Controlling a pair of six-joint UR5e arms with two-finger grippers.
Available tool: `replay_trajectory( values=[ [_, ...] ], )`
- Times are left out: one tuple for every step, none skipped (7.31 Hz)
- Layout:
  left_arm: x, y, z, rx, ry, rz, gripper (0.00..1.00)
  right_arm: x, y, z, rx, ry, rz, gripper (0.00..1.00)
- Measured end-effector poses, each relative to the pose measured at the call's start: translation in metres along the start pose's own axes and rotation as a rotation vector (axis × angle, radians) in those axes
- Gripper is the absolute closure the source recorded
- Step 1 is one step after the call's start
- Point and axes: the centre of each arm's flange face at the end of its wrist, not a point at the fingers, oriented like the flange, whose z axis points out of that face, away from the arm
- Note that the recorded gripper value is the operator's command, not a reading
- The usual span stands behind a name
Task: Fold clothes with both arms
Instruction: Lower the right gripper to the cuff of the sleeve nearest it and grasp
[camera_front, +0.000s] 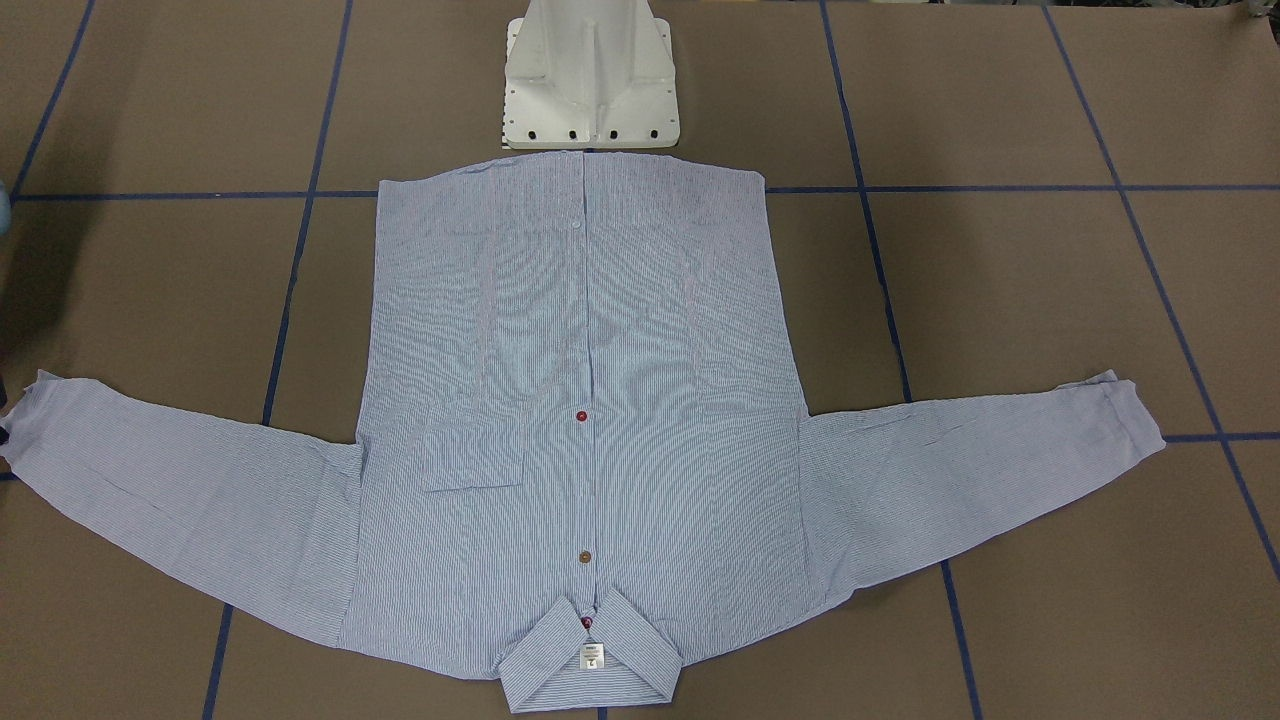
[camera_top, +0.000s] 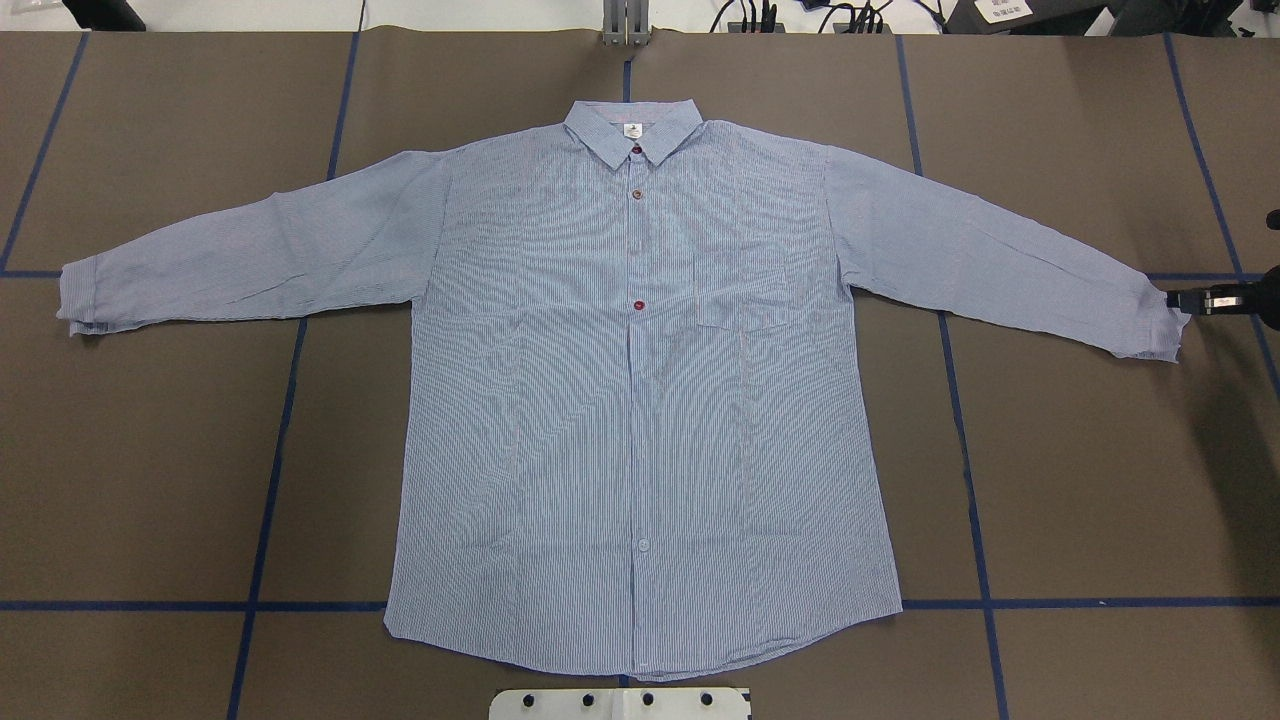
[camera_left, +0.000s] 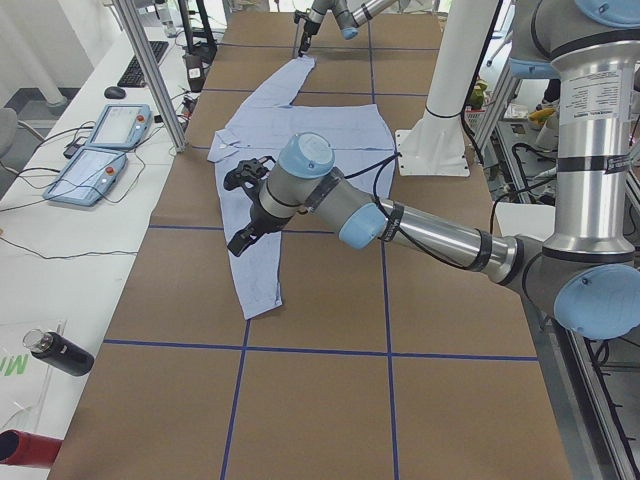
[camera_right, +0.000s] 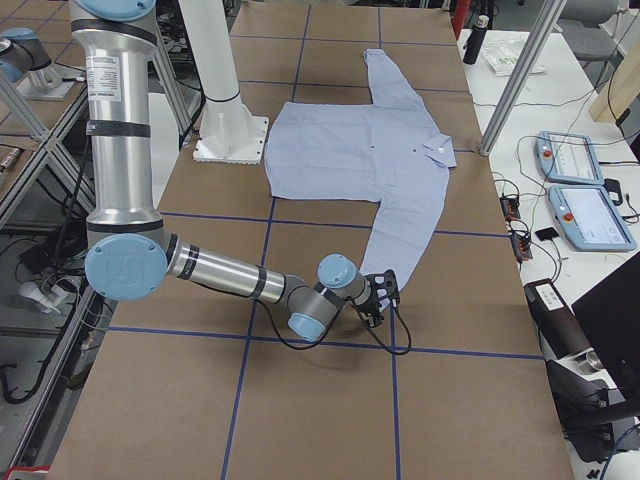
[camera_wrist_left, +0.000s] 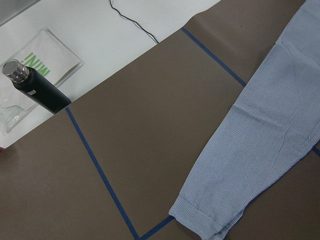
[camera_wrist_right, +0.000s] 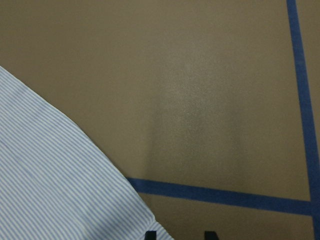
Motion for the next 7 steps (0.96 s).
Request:
replay_trajectory(
  values=[
    [0.0001,0.0,0.0,0.0,0.0,0.0,0.0,-0.0003,0.0005,0.0006,-0.001,0.001,-0.001,0.58],
    [0.0,0.0,-0.0001,0.0,0.0,0.0,0.0,-0.0006,0.0009,0.001,-0.001,0.0,-0.001,0.65],
    [0.0001,0.0001,0.0,0.0,0.0,0.0,0.0,-0.001,0.001,0.0011,-0.001,-0.001,-0.002,0.83],
    [0.0,0.0004,0.0,0.0,0.0,0.0,0.0,-0.0019,0.001,0.0011,0.0,-0.003,0.006,0.91],
    [0.0,0.0007,0.0001,-0.001,0.0,-0.001,0.0,-0.0038,0.0012,0.0014,-0.001,-0.006,0.023,0.91],
    [0.0,0.0007,0.0001,-0.001,0.0,-0.001,0.0,-0.0062,0.0026,0.0022,-0.003,-0.011,0.037,1.0],
    [-0.0001,0.0008,0.0002,-0.001,0.0,-0.001,0.0,-0.0075,0.0045,0.0021,-0.004,-0.014,0.042,1.0]
  ],
)
